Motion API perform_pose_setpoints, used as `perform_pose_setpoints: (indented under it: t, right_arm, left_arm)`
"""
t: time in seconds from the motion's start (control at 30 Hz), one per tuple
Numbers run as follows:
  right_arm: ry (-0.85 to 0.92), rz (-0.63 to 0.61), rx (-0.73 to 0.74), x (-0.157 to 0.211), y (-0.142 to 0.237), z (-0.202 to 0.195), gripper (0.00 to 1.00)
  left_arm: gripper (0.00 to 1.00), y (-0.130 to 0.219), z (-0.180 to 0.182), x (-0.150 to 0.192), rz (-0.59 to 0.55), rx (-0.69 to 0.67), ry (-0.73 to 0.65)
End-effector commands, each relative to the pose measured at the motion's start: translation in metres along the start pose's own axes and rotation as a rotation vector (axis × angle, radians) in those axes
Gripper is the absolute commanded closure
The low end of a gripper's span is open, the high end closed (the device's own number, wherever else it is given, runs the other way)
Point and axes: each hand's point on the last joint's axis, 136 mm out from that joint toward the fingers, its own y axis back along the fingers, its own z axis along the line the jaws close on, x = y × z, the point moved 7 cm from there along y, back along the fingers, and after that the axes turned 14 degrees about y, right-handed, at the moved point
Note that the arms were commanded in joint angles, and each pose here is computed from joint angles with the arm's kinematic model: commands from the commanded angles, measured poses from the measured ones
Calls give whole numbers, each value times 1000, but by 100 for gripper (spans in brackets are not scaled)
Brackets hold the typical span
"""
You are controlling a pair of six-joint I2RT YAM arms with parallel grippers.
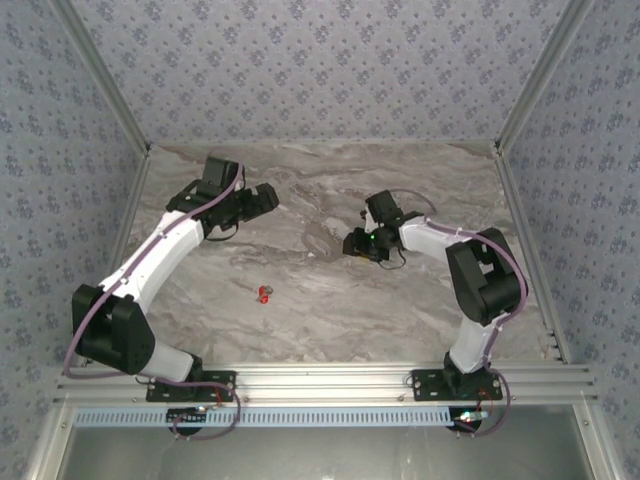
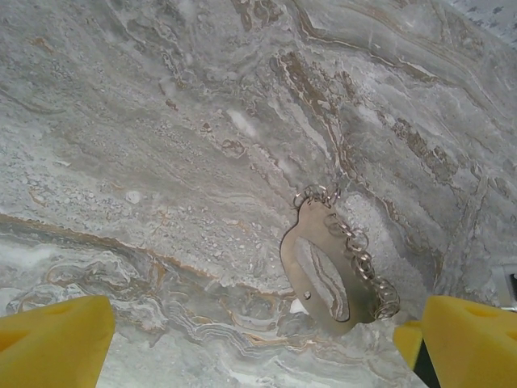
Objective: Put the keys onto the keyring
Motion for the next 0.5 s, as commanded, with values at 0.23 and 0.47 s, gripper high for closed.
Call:
perform_pose_setpoints:
  t: [0.23, 0.47]
  right_arm:
    - [-17, 8, -6, -4, -15, -2, 55]
    - [-21, -4, -13, -7, -17, -2, 56]
  left_arm:
    - [2, -1, -1, 6, 46, 3, -15]
    - [2, 0, 0, 7, 45, 4, -28]
